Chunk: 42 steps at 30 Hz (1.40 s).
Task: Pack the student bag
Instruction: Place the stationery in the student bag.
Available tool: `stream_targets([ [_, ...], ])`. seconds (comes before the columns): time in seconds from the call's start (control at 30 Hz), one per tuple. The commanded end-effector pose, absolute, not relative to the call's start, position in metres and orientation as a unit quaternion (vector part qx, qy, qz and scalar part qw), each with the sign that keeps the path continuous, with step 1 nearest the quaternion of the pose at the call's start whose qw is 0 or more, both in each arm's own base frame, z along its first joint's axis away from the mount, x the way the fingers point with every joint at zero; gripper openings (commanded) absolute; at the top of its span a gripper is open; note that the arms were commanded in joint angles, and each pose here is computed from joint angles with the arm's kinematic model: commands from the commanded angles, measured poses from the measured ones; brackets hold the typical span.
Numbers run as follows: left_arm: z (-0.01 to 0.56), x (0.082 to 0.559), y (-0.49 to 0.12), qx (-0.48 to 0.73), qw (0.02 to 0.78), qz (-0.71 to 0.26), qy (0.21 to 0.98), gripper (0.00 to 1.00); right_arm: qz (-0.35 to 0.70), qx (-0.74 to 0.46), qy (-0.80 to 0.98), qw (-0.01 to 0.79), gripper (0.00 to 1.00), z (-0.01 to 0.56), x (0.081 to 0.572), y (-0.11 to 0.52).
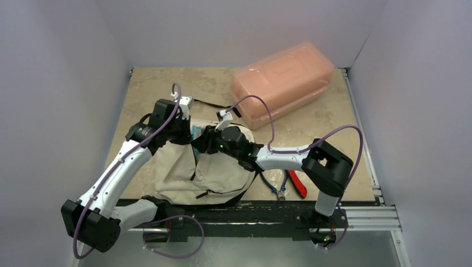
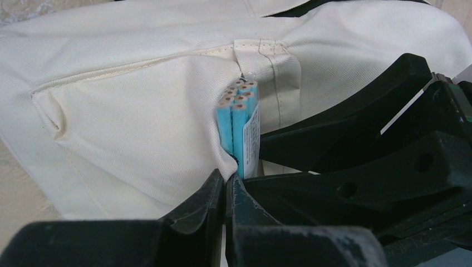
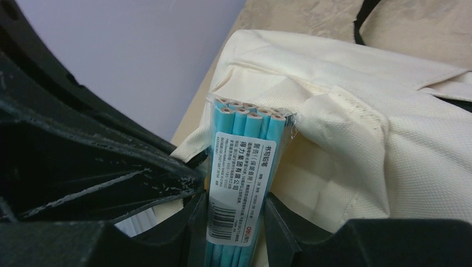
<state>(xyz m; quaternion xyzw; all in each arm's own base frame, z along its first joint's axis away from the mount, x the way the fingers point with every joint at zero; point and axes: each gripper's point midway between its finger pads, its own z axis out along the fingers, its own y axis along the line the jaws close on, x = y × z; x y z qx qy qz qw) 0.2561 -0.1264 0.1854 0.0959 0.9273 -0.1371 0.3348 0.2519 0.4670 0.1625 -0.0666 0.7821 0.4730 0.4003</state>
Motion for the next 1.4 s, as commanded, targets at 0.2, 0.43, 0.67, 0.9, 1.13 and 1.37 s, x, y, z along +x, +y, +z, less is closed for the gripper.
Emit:
stream_targets([
  [0.2,0.218,0.279,-0.13,0.072,0.409,-0.15,0.897,0.0,0.449,-0.127,0.807,0.362,0.3,0.137,0.215,0.458],
  [0.43,0.23,0.289,-0.12,0.038,0.418,-0.121,0.9,0.0,0.401,-0.164,0.842,0.32,0.18,0.103,0.203,0.448],
  [0.67,0.238,0.294,-0.125,0.038,0.428,-0.135,0.893,0.0,0.398,-0.235,0.836,0.296,0.38,0.083,0.19,0.453],
  [0.9,0.225,0.288,-0.131,0.061,0.417,-0.147,0.895,0.0,0.413,-0.218,0.831,0.303,0.78,0.097,0.208,0.436],
  [1.13,0.222,0.285,-0.136,0.07,0.41,-0.16,0.895,0.0,0.428,-0.184,0.82,0.333,0.85,0.143,0.241,0.409],
  [1.37,0.222,0.283,-0.14,0.08,0.409,-0.171,0.893,0.0,0.418,-0.127,0.832,0.342,0.67,0.155,0.289,0.387],
])
